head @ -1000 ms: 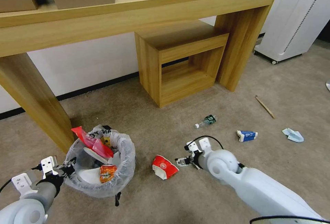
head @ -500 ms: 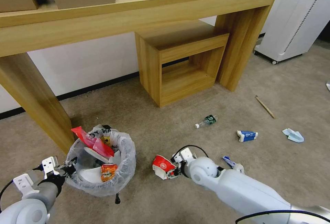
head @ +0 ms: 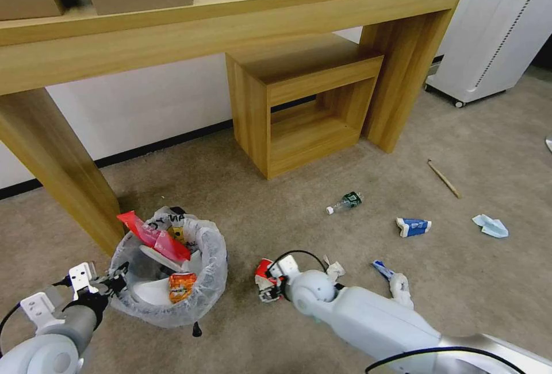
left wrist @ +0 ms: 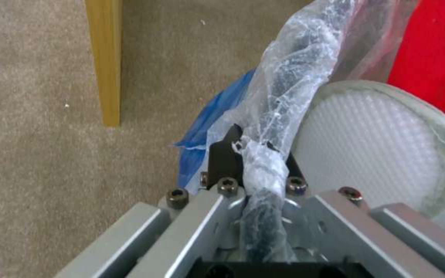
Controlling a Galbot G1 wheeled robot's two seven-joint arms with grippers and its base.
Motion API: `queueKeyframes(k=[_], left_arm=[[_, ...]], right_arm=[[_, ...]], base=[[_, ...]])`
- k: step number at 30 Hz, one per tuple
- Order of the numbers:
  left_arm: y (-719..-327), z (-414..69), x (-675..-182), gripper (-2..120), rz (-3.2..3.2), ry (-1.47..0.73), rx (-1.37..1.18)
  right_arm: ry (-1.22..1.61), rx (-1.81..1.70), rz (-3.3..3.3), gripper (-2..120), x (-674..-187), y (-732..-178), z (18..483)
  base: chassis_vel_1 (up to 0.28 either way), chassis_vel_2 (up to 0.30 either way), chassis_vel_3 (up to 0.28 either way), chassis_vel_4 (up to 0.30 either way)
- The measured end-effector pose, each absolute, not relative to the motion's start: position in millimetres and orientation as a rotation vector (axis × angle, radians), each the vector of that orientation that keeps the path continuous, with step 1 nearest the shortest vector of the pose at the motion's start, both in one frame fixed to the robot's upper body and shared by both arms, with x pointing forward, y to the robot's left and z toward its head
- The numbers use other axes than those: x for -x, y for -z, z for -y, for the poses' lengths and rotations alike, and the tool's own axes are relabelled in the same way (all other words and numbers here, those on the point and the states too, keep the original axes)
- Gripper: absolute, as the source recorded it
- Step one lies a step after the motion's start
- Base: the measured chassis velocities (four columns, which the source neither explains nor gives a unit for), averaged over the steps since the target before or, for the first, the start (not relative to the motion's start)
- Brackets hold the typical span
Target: Pick up the trash bin and place the garbage on the floor into it.
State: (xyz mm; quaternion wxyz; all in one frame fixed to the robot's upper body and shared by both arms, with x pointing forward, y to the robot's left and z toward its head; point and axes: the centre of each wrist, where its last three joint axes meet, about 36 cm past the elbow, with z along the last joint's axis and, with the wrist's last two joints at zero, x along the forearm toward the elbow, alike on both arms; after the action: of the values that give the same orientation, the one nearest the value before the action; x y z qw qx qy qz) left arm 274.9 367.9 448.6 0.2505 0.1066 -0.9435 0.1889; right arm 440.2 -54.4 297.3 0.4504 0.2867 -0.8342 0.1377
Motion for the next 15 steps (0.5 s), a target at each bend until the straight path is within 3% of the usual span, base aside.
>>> queueKeyframes(k=[2, 4, 7, 9, 10, 12, 15], left_arm=[[-448.4, -368.9, -275.2, 0, 2.571, -0.515, -0.292], [-448.2, -369.3, -275.2, 0, 2.571, -0.515, -0.293], [-446.8, -370.9, -276.0, 0, 2.570, -0.515, -0.297], [-446.6, -370.9, -276.3, 0, 2.569, -0.515, -0.297], [-446.0, -370.2, -276.8, 0, 2.570, -0.518, -0.295], [-445.9, -369.8, -277.0, 0, 2.570, -0.519, -0.294], [-444.9, -368.2, -277.9, 0, 2.569, -0.521, -0.289]], right_arm=[[-0.348, -0.705, 2.062, 68, -439.0, -292.5, 52.3], [-0.351, -0.703, 2.063, 65, -438.9, -291.4, 52.8], [-0.363, -0.687, 2.066, 50, -438.3, -286.0, 60.1], [-0.367, -0.682, 2.066, 47, -438.2, -285.1, 62.4], [-0.371, -0.672, 2.066, 39, -438.5, -283.6, 67.5], [-0.372, -0.667, 2.068, 37, -438.7, -283.0, 69.6], [-0.376, -0.650, 2.076, 23, -437.7, -278.9, 79.5]], base=[[0.000, 0.000, 0.000, 0.000], [0.000, 0.000, 0.000, 0.000], [0.000, 0.000, 0.000, 0.000], [0.000, 0.000, 0.000, 0.000], [0.000, 0.000, 0.000, 0.000], [0.000, 0.000, 0.000, 0.000], [0.000, 0.000, 0.000, 0.000]])
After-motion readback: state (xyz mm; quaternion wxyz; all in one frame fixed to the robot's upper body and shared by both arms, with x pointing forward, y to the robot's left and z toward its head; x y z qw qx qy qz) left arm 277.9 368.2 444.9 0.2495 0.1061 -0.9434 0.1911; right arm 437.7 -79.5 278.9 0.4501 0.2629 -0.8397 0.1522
